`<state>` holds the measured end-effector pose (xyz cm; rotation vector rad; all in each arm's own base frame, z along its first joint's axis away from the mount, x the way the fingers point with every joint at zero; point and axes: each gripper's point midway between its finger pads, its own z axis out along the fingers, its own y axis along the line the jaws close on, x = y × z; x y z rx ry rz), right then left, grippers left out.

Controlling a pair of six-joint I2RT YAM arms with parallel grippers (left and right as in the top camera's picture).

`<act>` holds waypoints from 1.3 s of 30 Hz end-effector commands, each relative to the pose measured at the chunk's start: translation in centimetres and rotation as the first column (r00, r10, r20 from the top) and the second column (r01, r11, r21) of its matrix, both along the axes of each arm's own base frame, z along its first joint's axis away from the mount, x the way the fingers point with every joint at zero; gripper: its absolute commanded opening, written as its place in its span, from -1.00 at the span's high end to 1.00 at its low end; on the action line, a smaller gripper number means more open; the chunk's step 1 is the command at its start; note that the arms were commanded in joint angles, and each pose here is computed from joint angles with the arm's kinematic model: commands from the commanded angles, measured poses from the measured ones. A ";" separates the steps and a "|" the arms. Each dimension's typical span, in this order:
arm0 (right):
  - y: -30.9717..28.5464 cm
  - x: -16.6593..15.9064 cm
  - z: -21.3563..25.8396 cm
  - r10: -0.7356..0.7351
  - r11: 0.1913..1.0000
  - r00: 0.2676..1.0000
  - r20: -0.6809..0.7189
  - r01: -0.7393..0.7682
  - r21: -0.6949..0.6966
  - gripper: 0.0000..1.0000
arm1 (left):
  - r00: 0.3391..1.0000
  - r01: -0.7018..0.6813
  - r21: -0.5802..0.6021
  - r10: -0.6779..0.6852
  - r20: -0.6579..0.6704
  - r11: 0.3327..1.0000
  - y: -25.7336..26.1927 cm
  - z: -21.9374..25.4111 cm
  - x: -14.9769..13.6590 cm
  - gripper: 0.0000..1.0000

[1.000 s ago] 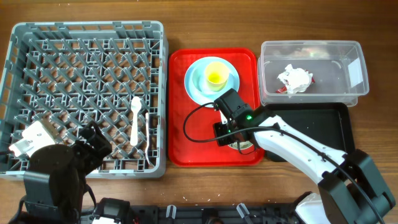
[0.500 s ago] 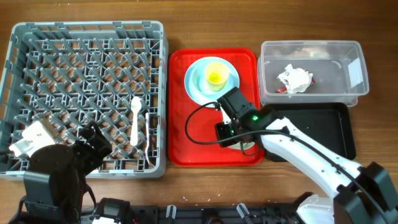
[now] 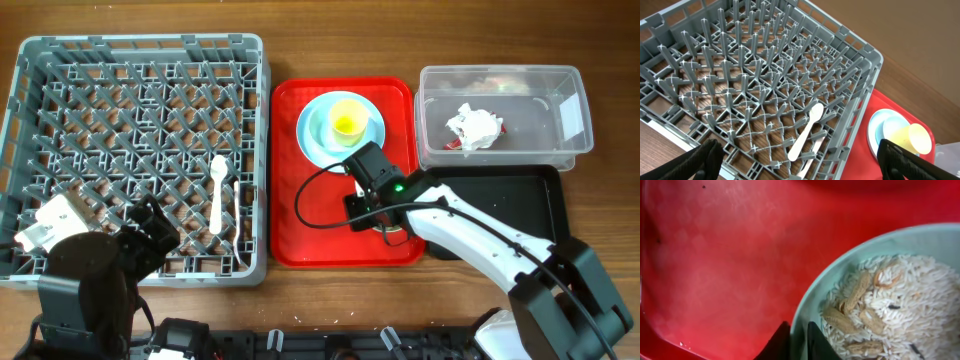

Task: Sort waste into correct bins and load items into the dishwasher rack
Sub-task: 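Grasp the rim of the green rice bowl with the right gripper, then carry the green bowl over the black tray and tip the rice out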

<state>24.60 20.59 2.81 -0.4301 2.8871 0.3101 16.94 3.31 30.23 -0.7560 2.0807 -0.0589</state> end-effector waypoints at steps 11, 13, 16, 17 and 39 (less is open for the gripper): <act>-0.2 -1.2 -0.9 0.021 1.000 0.998 -0.052 -0.021 -0.008 0.91 | 1.000 -0.023 0.002 0.023 0.013 1.000 0.4 0.3 -0.1 -1.00; 0.3 -1.1 0.4 0.025 1.000 0.999 -0.044 -0.024 0.018 0.91 | 1.000 -0.023 0.002 0.023 0.013 1.000 0.4 0.3 -0.1 -1.00; 1.7 -1.0 4.5 0.046 0.992 0.999 -0.007 -0.045 0.120 0.91 | 1.000 -0.023 0.002 0.023 0.013 1.000 0.4 0.3 -0.1 -1.00; 1.8 -1.0 5.6 0.041 0.990 0.999 0.009 -0.042 0.138 0.91 | 1.000 -0.023 0.002 0.023 0.013 1.000 0.4 0.3 -0.1 -1.00; -13.7 -1.1 16.9 -0.229 0.825 0.967 0.115 0.130 0.550 0.92 | 1.000 -0.023 0.002 0.023 0.013 1.000 0.4 0.3 -0.1 -1.00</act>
